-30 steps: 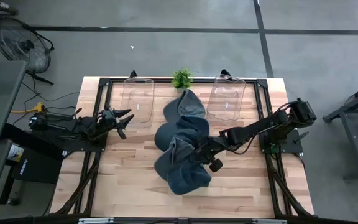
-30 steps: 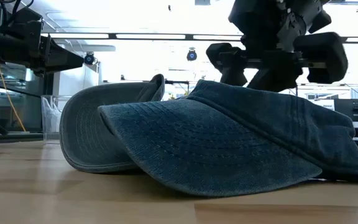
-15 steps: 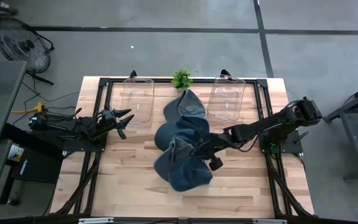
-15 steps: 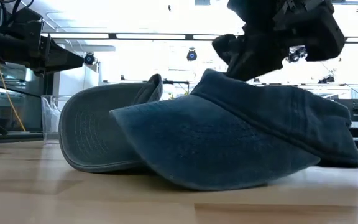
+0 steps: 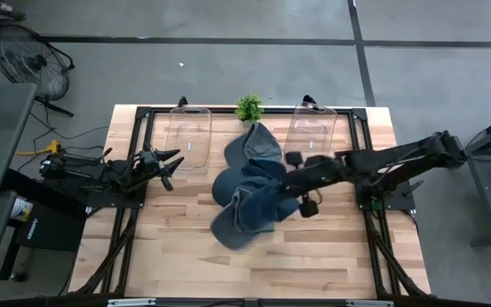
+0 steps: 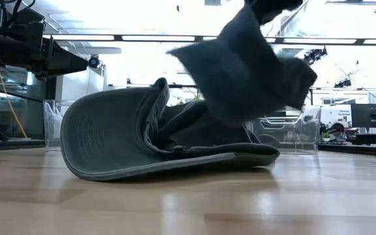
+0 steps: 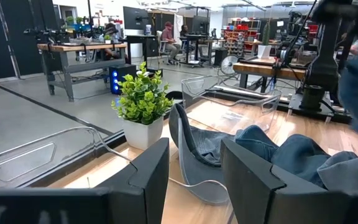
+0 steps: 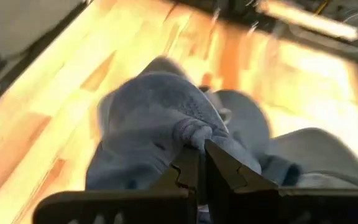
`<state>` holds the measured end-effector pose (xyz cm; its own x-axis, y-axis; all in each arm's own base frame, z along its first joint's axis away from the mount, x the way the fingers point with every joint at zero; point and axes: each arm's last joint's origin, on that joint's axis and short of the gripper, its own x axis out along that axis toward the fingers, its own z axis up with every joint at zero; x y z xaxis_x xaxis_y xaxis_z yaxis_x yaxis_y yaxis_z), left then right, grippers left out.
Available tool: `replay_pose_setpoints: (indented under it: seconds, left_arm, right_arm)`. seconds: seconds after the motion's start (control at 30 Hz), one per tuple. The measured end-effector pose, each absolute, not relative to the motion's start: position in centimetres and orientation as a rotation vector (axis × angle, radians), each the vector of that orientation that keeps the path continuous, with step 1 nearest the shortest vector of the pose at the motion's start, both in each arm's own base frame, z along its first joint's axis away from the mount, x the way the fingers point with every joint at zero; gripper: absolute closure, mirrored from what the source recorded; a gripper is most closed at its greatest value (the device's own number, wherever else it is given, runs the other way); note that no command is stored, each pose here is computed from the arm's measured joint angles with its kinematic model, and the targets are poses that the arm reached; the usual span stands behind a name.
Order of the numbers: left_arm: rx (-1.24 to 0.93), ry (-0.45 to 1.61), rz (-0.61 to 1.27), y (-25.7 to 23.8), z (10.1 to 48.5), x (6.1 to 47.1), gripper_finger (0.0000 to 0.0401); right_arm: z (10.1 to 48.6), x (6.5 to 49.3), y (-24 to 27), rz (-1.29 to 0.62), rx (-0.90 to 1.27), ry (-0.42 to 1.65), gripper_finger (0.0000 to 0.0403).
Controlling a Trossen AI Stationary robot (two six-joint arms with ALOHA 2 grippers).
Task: Pick & Place hat
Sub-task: Put the bottom blue cap into the right transparent bin
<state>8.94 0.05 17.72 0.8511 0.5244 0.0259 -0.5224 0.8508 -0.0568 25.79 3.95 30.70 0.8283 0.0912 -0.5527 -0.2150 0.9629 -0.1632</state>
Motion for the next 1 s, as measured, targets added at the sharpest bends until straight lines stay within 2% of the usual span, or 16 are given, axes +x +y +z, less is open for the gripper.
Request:
replay_pose_setpoints:
  seconds: [0.2, 0.47, 0.73, 1.0]
  left_arm:
    - [-0.048, -0.041, 0.551, 0.0, 17.7, 8.9, 0.0259]
    - [-0.048, -0.041, 0.551, 0.1, 17.7, 8.9, 0.0259]
    - [-0.048, -0.041, 0.551, 0.1, 17.7, 8.9, 0.0259]
    - [-0.048, -0.041, 0.551, 0.1, 17.7, 8.9, 0.0259]
  right_arm:
    - [34.1, 23.0, 2.6, 0.004, -0.242, 0.533, 0.04]
    - [35.4, 20.2, 0.0, -0.28, -0.282, 0.628, 0.0401]
    - [37.1, 19.2, -3.3, -0.49, -0.249, 0.758, 0.0402]
    - [38.1, 20.0, -6.4, -0.67, -0.245, 0.898, 0.0403]
